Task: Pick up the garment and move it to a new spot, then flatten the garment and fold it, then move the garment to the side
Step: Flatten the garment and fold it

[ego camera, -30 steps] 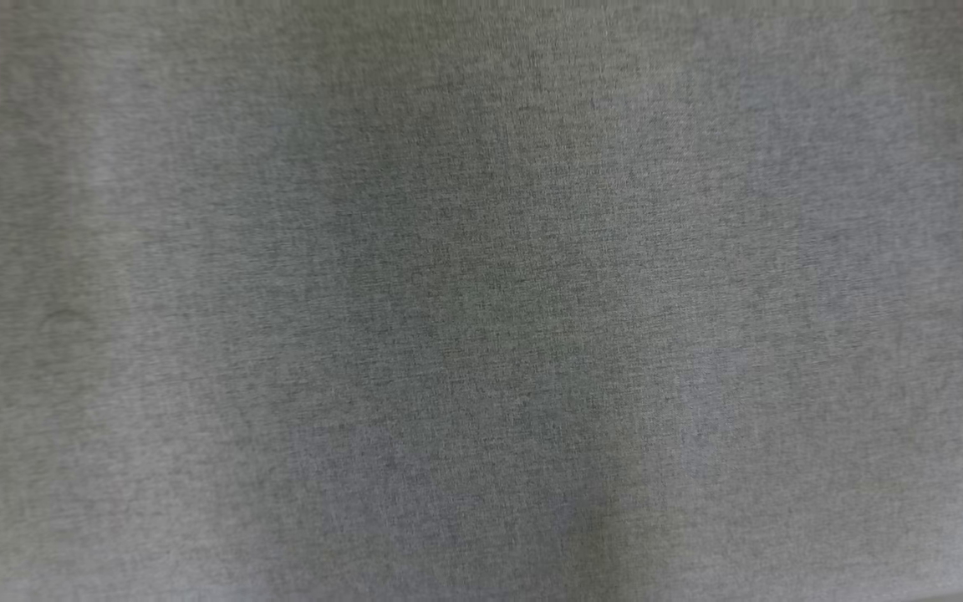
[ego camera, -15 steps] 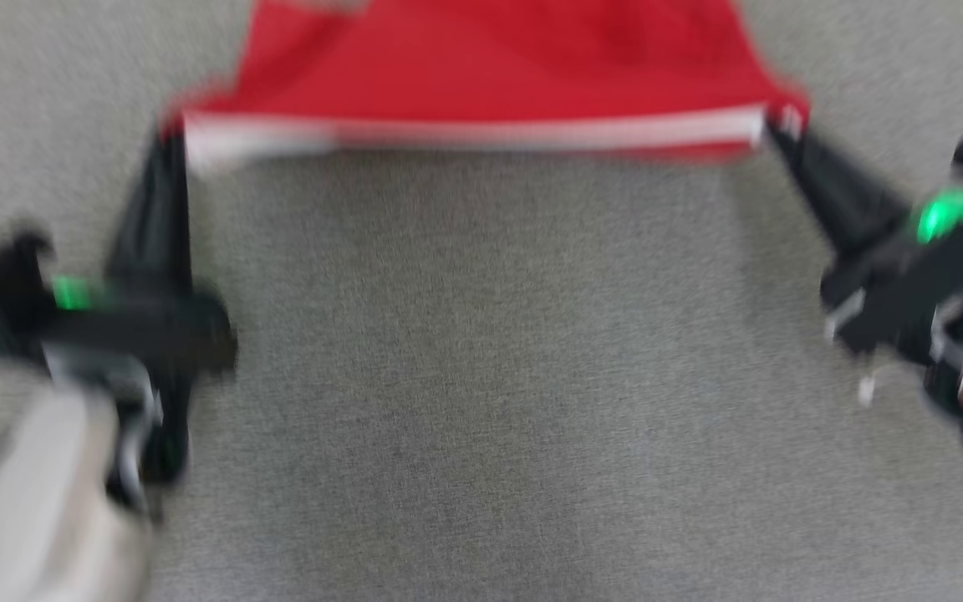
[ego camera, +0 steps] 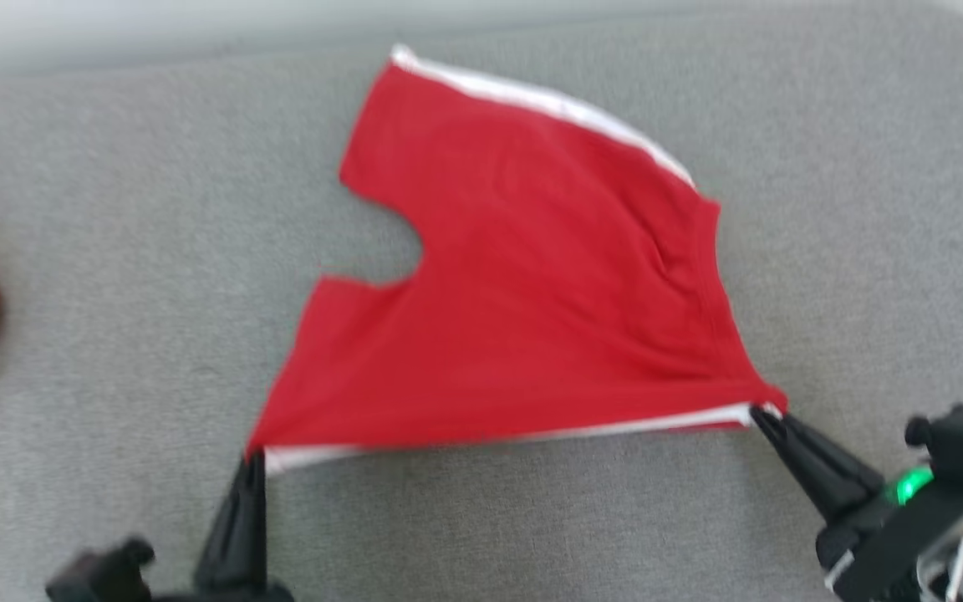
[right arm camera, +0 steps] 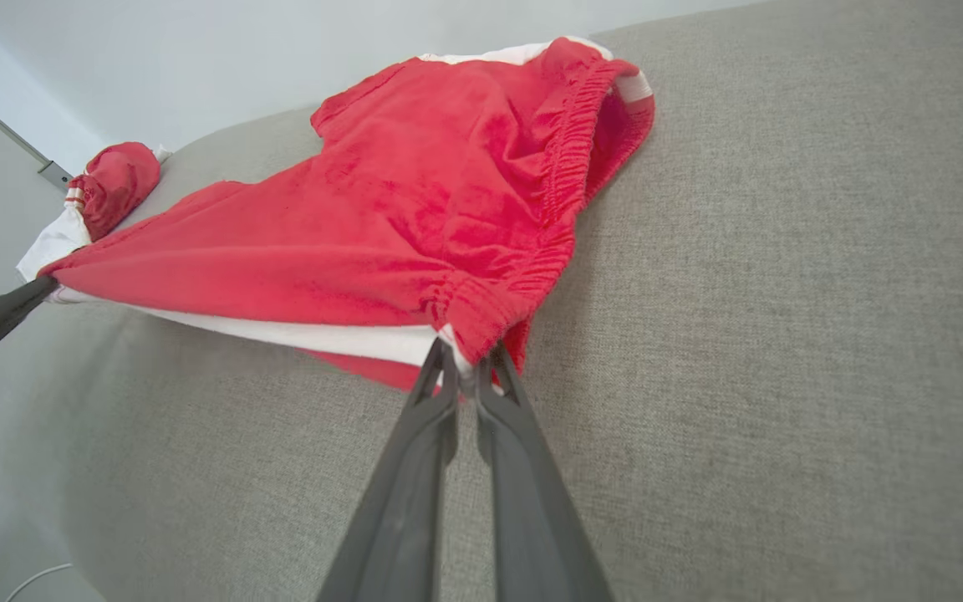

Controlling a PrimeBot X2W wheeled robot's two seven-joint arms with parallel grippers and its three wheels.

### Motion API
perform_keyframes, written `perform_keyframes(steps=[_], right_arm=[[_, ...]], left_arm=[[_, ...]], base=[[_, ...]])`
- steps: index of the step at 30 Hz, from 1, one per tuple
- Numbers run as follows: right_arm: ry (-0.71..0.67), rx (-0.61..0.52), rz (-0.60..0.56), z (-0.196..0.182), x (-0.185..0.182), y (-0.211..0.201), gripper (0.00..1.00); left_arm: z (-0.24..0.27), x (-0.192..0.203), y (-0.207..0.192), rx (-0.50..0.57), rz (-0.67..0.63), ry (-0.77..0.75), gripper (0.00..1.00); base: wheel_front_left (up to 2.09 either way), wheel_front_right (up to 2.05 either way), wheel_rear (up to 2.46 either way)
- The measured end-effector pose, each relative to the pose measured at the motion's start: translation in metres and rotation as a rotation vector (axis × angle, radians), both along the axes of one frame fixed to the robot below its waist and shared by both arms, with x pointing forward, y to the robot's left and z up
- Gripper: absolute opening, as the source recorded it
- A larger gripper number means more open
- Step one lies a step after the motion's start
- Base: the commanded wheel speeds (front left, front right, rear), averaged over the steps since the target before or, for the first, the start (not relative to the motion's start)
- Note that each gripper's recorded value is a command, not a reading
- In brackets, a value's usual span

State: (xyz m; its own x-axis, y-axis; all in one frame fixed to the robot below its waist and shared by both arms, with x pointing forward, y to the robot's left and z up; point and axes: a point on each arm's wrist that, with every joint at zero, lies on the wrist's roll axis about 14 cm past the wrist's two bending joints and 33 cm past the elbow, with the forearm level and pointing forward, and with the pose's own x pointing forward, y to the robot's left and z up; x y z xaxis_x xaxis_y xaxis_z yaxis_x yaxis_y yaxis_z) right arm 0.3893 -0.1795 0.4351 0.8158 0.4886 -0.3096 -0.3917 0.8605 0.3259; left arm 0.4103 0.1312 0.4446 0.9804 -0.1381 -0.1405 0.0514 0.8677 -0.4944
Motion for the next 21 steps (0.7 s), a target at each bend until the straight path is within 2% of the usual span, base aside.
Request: perform_keyframes(steps=[5,12,16,21], right_arm=[[0.042,0.046,-0.007,-0.005,-0.033,0.007,0.00],[0.093,0.086,0.003,-0.012,-0.066,0.020,0.00],[0.057,0.103,0.004,0.000,-0.058,0.025,0.00],[-0.006,0.135,-0.028,0.020,-0.030,0.026,0.00]], left_arm=[[-0.007,-0.032,0.009,0.004,0.028,0.045,0.00],[-0.006,-0.056,0.022,0.009,0.065,0.046,0.00],[0.006,-0.046,0.014,0.041,0.010,-0.010,0.00],[0.041,0.003,-0.003,0.124,-0.123,-0.140,0.00]], base=[[0.00,0.00,0.00],[0.00,0.00,0.00],[0.00,0.00,0.00],[0.00,0.00,0.00]])
